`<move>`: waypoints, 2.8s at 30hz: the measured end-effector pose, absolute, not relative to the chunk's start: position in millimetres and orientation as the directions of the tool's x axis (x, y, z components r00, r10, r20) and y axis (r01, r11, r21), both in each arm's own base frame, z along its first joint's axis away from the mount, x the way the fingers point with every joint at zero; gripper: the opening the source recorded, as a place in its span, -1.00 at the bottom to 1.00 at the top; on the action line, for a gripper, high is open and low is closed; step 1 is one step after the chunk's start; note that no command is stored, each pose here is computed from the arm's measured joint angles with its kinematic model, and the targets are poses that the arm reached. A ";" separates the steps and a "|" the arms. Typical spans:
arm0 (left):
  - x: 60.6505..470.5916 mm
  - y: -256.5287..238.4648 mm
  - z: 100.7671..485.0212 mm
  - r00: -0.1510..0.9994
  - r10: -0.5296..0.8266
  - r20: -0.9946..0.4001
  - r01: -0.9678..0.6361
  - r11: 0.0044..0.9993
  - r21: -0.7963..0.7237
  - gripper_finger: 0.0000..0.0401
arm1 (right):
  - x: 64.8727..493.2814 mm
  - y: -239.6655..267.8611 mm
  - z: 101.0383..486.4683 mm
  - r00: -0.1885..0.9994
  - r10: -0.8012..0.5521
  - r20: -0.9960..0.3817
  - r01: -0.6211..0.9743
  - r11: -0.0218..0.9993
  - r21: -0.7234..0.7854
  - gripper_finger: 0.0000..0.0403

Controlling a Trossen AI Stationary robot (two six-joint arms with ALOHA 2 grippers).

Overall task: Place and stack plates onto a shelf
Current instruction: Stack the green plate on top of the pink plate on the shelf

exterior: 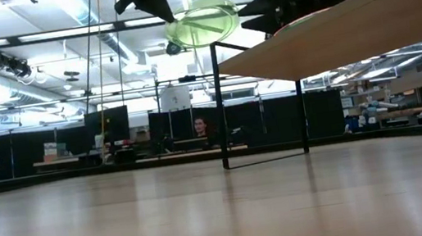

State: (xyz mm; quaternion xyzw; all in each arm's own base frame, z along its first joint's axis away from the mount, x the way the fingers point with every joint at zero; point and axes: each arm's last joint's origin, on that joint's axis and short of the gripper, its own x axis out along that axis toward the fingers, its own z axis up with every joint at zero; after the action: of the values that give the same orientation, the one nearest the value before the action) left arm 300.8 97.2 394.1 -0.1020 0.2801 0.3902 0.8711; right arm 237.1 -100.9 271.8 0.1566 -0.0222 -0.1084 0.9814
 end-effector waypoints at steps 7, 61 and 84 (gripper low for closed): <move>303.8 98.0 397.6 0.565 0.630 -0.533 -0.738 0.674 0.014 -0.98 | 237.2 -100.6 277.8 0.966 -0.248 0.070 0.216 0.928 0.304 -0.24; 310.3 84.2 404.7 0.673 0.551 -0.493 -0.596 0.799 0.079 -0.35 | 237.9 -99.4 277.8 0.936 -0.345 0.074 0.307 0.900 0.310 -0.97; 236.0 46.0 426.2 0.611 0.480 -0.629 -0.519 0.844 0.139 -0.35 | 218.6 -92.4 291.2 0.943 -0.329 0.050 0.293 0.892 0.346 -0.97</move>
State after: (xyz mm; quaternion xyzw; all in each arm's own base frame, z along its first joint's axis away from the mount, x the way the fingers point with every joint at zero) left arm 236.0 46.0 426.2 -0.0286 0.3419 0.2782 0.8971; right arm 218.6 -92.4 291.2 0.1692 -0.0538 -0.1600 0.9710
